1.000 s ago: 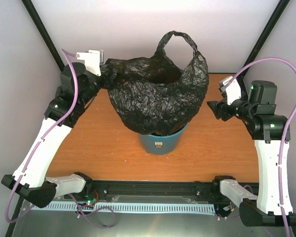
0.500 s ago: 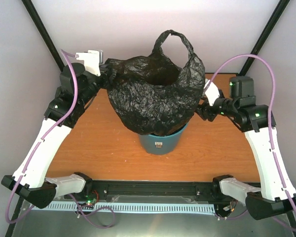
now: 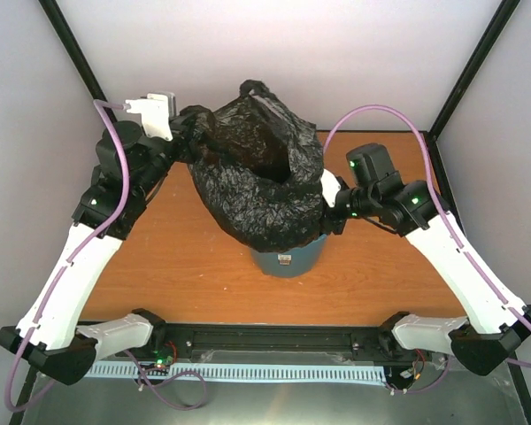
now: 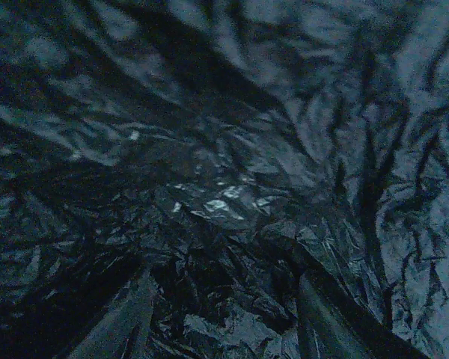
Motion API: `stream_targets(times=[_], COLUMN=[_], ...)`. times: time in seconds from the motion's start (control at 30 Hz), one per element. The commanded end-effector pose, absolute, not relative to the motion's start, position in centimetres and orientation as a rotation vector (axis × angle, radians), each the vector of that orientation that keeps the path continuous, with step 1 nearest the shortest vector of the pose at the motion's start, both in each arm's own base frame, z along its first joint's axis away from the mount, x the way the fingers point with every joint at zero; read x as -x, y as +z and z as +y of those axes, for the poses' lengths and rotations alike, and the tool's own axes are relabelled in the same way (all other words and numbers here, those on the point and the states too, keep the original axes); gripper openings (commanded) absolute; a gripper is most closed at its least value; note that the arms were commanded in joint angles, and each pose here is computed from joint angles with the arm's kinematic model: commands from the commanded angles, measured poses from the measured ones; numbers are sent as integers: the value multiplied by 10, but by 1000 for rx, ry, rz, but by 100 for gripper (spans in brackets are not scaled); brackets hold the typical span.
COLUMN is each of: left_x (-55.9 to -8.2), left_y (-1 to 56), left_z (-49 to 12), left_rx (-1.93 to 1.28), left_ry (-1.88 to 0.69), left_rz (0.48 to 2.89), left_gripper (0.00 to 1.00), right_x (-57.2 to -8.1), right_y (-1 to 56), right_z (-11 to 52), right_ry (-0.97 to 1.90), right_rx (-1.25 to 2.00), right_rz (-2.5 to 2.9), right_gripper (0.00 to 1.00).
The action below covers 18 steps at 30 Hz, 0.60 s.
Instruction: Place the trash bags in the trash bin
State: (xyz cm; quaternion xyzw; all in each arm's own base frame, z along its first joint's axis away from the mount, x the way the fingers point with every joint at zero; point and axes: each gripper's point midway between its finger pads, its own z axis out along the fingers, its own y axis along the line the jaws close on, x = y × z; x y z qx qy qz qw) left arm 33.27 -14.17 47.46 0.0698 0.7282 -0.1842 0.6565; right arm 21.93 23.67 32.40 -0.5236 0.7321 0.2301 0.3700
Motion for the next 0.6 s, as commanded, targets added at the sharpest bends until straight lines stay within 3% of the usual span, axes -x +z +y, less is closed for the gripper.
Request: stream_targets(times=[0.0, 0.17, 0.33, 0.57], left_x=[-329, -334, -335, -332], left_y=[489, 482, 478, 476], left_z=[-140, -152, -158, -174], left_rx=[-163, -202, -224, -303], left_ry=[-432, -475, -505, -572], left_rz=[1587, 1597, 1595, 1583], left_gripper=[1, 1, 1, 1], right_x=[-227, -239, -231, -229], right_y=[308, 293, 314, 325], right_z=[235, 218, 211, 180], right_ry=[639, 745, 713, 526], right_rx=[1192, 1091, 1104, 1016], right_rz=[2052, 2195, 2102, 2117], right_gripper=[54, 52, 53, 66])
